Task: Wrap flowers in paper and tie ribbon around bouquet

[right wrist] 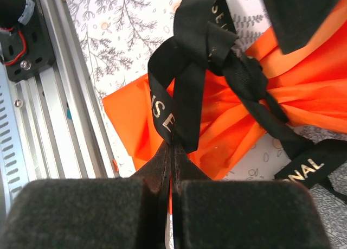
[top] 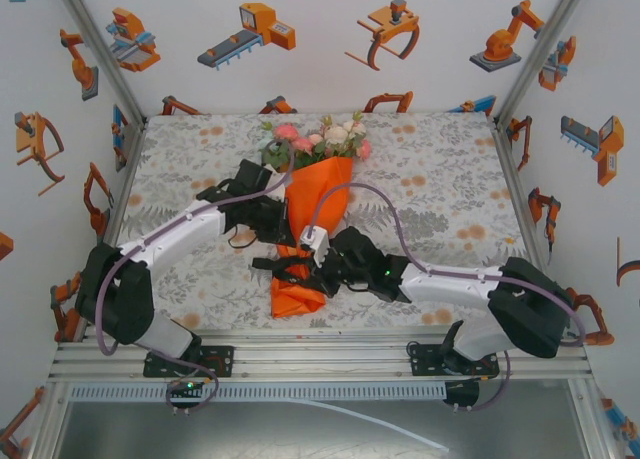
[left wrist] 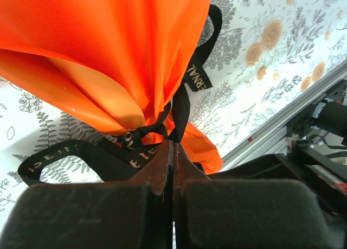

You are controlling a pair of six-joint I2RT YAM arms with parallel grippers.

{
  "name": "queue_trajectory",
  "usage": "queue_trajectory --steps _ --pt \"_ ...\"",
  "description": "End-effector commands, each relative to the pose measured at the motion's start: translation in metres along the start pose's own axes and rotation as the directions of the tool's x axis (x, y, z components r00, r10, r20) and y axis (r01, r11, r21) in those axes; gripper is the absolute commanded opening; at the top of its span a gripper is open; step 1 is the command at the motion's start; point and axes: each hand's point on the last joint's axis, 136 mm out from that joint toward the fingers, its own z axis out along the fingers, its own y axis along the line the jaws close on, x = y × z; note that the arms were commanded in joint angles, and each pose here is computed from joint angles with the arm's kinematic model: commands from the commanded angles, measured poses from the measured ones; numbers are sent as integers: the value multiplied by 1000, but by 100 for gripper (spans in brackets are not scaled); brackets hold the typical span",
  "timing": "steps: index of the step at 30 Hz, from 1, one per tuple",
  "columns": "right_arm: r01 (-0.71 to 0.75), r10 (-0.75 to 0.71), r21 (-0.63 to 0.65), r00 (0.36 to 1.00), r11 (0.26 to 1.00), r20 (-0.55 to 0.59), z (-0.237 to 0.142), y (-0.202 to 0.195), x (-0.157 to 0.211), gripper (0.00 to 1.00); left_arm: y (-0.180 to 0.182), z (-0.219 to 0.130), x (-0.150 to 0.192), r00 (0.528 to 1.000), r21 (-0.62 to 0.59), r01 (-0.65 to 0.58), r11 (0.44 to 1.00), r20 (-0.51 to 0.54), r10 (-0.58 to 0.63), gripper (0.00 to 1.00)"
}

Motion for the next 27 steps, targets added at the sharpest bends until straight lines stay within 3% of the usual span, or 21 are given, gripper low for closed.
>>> queue_trajectory --steps 1,4,7,8,14,16,21,27 --pt "30 -30 -37 1000 999 2 3 8 1 0 1 0 0 1000 7 10 1000 22 -10 0" --pt "33 -33 -31 999 999 4 3 7 2 0 7 5 12 999 -21 1 1000 -34 -2 2" --pt "33 -33 -26 999 999 4 3 6 2 0 20 7 24 994 -116 -81 990 -89 71 22" --pt "32 -32 -26 999 999 6 3 6 1 0 21 9 27 991 -113 -98 989 -106 86 24" --pt "28 -28 -27 1000 999 3 3 6 2 0 27 21 36 981 -118 -97 988 -180 75 31" --pt "27 -27 -27 1000 999 4 3 6 2 0 30 23 36 981 -134 -95 986 -179 70 28" --pt "28 -28 -29 1000 999 4 3 7 2 0 25 16 26 989 -131 -92 987 -131 75 7" --pt "36 -36 -47 999 998 -5 5 10 3 0 1 -9 3 993 -74 -119 990 -6 119 2"
